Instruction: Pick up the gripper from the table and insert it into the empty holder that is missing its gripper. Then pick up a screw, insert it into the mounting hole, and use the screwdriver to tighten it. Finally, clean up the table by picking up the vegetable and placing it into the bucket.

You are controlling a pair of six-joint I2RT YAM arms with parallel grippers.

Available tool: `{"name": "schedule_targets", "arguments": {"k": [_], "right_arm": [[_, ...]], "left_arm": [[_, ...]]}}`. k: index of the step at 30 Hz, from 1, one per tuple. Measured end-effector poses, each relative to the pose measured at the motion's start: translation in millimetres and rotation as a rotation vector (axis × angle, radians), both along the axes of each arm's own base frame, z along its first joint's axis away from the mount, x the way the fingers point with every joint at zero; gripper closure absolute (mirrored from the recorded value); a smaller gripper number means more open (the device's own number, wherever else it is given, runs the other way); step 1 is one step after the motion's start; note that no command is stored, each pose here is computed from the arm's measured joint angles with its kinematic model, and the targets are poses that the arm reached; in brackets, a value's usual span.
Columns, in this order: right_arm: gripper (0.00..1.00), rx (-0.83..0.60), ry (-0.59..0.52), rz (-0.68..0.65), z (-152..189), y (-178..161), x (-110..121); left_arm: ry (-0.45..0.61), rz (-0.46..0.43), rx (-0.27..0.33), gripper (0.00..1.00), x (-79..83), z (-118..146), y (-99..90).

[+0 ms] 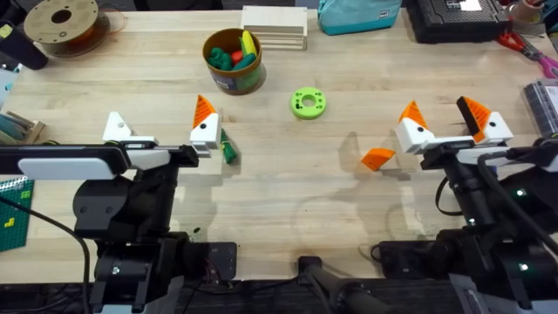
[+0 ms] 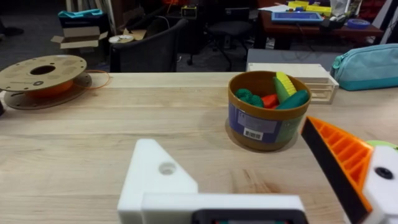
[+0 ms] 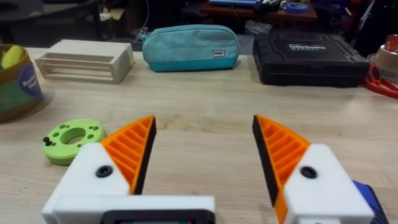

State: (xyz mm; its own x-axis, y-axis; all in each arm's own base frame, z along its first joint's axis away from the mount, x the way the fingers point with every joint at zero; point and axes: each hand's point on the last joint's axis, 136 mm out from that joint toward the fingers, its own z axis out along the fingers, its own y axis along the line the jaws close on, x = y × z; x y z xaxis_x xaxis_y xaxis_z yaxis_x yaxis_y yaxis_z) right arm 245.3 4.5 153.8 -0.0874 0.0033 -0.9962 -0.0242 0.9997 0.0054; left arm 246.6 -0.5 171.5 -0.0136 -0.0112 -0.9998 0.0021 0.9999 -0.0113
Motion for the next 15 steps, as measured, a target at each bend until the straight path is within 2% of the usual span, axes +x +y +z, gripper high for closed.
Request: {"name": "schedule_targets", "arguments": {"k": [12, 15], "right_arm": [[0.086, 0.001, 0.006, -0.001, -1, 0, 0], [0.087, 0.013, 0.046, -0.002, -3, 0, -3]], "left_arm": [[0.004, 0.029, -0.004, 0.014, -0.1, -1, 5.0], [0.07, 0.022, -0.006, 0.014, -2.6, -11, 3.7]]}}
